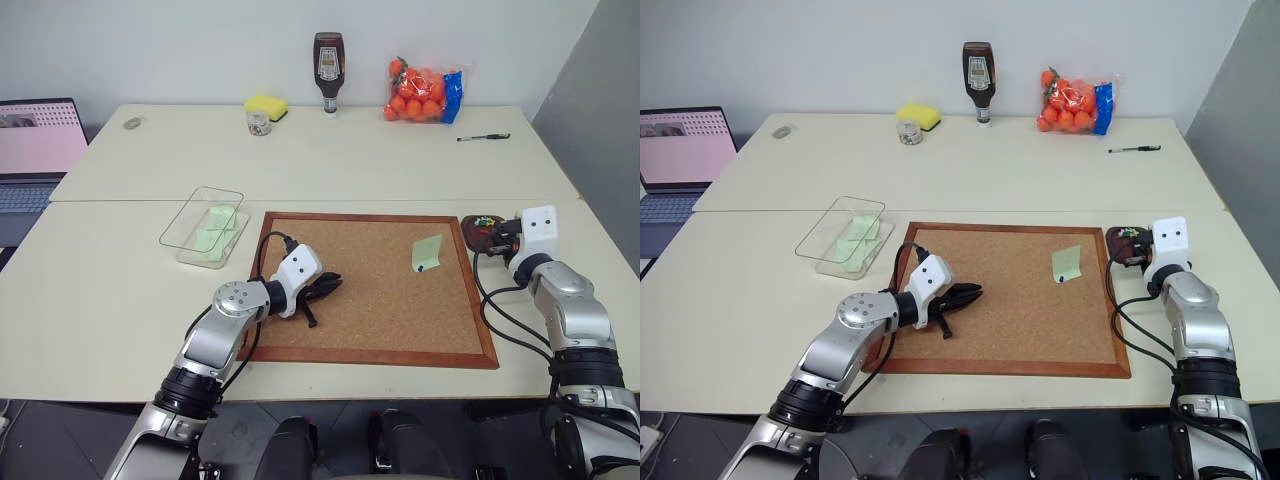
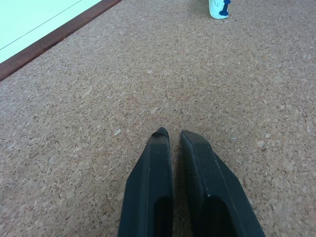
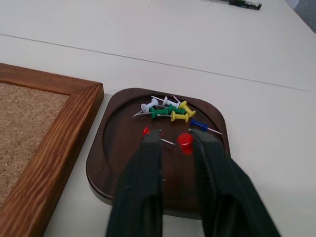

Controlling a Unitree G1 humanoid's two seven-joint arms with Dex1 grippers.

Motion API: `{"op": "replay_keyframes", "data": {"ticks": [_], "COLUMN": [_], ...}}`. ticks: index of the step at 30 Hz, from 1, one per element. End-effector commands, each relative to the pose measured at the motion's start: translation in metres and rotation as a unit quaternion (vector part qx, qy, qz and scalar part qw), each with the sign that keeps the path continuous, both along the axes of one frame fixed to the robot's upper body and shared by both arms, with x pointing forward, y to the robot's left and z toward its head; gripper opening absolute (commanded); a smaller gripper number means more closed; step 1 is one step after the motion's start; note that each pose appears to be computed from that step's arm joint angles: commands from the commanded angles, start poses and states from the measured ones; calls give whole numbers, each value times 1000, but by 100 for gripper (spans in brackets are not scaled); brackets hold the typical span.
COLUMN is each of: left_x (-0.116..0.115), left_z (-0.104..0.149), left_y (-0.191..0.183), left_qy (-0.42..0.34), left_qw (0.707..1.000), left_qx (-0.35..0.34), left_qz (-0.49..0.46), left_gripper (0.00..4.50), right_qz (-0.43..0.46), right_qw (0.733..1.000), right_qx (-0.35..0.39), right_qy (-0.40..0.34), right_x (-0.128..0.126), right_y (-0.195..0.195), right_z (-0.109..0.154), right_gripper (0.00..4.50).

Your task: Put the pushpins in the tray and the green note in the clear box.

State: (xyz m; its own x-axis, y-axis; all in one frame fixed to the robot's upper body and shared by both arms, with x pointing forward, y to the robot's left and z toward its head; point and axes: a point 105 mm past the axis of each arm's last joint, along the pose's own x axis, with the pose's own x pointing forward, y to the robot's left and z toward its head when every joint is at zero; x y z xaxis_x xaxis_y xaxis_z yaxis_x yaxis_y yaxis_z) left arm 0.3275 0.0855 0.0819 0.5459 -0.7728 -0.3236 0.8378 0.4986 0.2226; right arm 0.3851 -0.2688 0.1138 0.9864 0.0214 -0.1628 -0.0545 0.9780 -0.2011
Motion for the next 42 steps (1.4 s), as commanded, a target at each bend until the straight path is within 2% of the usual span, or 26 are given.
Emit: {"op": "replay_keyframes", "data": {"ticks": [1,2,17,25,33,38,42], "left_x": [-1,-1,0,-1,0,0,1], "left_z": [-5,-5,-4,-5,-6,-6,-6], "left_y": [4,4,2,1,2,3,3], "left_qy": [4,3,2,2,0,0,0], "left_qw": [1000,1000,1000,1000,1000,1000,1000], "left_qx": [15,15,17,18,19,21,22], "left_qz": [6,5,-2,-3,-2,-3,-4], "left_gripper": [44,44,44,44,44,44,44], "right_qz": [13,15,34,13,141,223,256], "right_qw": [999,999,996,996,989,975,967], "right_qx": [-3,-3,13,-14,0,0,-9], "right_qy": [-44,-45,-79,-82,-49,-18,3], "right_x": [2,1,-10,-21,-53,-76,-82], "right_y": [5,6,22,13,53,85,103], "right_z": [23,23,37,33,24,17,9], "right_gripper": [182,197,197,197,197,197,197]}}
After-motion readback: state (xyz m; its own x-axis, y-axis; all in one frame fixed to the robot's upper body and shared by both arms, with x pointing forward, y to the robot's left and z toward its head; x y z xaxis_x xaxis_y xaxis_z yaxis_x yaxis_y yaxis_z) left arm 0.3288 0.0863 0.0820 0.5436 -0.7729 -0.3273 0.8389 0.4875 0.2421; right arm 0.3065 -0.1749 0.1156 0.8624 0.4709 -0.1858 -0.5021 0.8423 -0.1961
